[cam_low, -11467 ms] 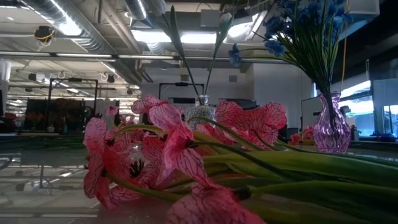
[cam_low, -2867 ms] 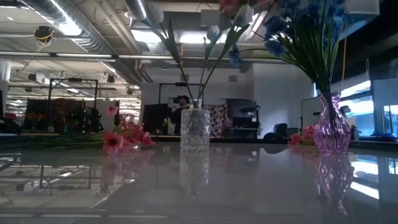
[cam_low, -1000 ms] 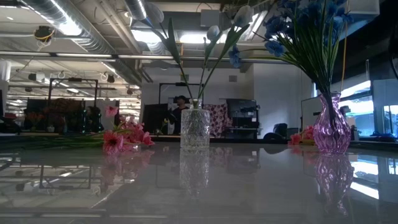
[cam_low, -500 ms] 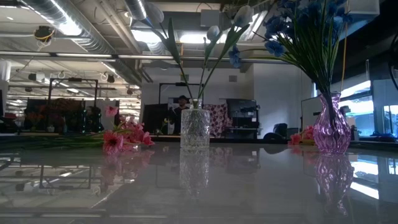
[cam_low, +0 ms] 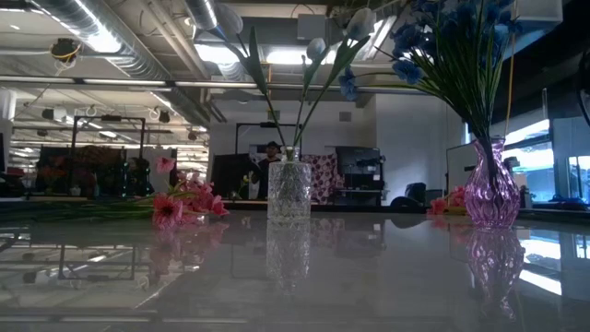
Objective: Sort flowers into vase by color
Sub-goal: Put the bottom pink flower into the red vase
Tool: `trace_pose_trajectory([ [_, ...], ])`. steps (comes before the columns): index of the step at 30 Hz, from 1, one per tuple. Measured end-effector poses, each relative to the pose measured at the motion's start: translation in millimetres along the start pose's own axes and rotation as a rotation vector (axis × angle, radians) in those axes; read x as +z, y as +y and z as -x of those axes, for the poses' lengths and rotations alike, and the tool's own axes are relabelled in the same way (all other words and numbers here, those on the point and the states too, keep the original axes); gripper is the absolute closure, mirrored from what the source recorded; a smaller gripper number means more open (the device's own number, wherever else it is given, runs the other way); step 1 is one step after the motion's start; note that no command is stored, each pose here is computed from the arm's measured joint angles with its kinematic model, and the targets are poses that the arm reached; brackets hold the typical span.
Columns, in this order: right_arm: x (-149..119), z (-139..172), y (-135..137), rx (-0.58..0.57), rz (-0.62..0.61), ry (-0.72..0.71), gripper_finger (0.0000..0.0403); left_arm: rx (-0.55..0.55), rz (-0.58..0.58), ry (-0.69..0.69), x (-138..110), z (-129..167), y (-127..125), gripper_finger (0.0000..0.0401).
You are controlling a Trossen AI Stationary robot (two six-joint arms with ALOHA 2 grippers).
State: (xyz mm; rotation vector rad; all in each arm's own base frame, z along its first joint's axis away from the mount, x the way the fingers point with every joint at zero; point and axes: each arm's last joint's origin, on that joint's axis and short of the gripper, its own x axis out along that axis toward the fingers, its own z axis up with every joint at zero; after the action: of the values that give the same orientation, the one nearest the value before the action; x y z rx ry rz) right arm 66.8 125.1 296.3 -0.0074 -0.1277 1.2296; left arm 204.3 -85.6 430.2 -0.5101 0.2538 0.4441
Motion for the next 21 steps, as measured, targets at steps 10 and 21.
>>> trace_pose_trajectory([
  [10, -16, -14, -2, -0.002, -0.025, 0.117, 0.0352, -0.009, 0.002, 0.036, 1, -4, 3, 0.0245],
  [21, -16, -14, -5, -0.098, -0.069, 0.122, 0.0308, -0.011, 0.000, 0.039, 1, -4, 3, 0.0245],
])
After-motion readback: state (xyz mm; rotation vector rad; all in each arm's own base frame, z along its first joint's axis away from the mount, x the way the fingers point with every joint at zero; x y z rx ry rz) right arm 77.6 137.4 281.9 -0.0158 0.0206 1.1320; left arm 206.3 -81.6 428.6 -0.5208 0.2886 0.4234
